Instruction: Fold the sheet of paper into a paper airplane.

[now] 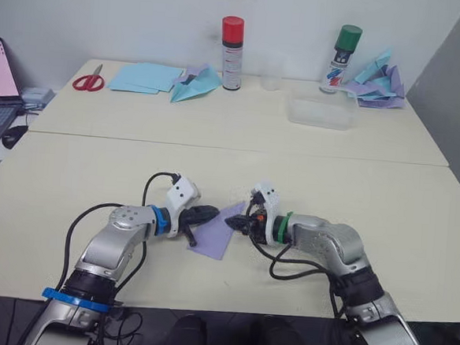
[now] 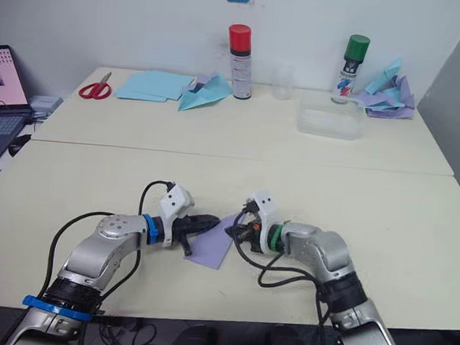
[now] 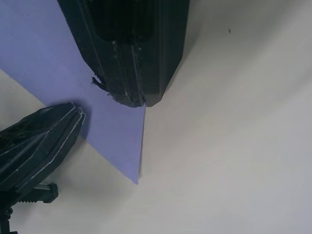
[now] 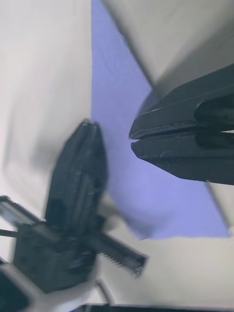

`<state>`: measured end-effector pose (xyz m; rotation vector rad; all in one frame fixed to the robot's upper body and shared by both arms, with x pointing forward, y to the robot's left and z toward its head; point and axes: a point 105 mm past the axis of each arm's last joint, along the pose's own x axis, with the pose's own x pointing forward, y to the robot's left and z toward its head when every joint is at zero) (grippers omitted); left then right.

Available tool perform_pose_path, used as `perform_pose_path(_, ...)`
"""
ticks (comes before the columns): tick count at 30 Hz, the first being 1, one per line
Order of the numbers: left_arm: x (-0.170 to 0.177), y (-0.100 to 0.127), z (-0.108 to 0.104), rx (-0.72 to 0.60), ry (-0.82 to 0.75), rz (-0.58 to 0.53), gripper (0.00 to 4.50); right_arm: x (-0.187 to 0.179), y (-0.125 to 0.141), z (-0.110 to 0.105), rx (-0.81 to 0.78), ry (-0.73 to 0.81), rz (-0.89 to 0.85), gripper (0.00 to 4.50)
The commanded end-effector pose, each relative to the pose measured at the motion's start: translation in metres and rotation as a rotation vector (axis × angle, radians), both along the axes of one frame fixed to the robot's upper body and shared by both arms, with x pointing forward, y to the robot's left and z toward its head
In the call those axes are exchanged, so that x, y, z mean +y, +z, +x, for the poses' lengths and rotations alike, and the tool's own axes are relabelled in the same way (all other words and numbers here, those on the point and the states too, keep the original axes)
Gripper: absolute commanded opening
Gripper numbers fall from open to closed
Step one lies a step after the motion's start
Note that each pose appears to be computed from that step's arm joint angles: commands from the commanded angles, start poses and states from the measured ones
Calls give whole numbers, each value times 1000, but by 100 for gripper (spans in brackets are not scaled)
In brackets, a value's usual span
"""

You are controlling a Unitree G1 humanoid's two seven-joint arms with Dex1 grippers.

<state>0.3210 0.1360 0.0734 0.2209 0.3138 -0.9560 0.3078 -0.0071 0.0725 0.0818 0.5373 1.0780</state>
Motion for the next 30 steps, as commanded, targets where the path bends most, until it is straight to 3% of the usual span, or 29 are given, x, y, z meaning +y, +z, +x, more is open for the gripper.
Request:
perform_pose_path(1, -9, -2, -6, 17, -49, -2, 0, -11, -13, 2, -47, -3, -71, 2)
perform_pose_path(10, -14, 4, -5, 32, -62, -32, 0, -21, -29, 10, -66, -32, -166, 2)
perform_pose_path(15, -6, -18, -8, 70, -41, 35, 0, -22, -28, 7, -76, -18, -160, 2)
perform_pose_path(23, -5, -32, -14, 107, -39, 27, 0, -13, -5, 13, -228, -5, -75, 2)
perform_pose_path(30, -6, -39, -17, 105, -71, 89, 0, -47, -29, 47, -217, -277, -186, 2)
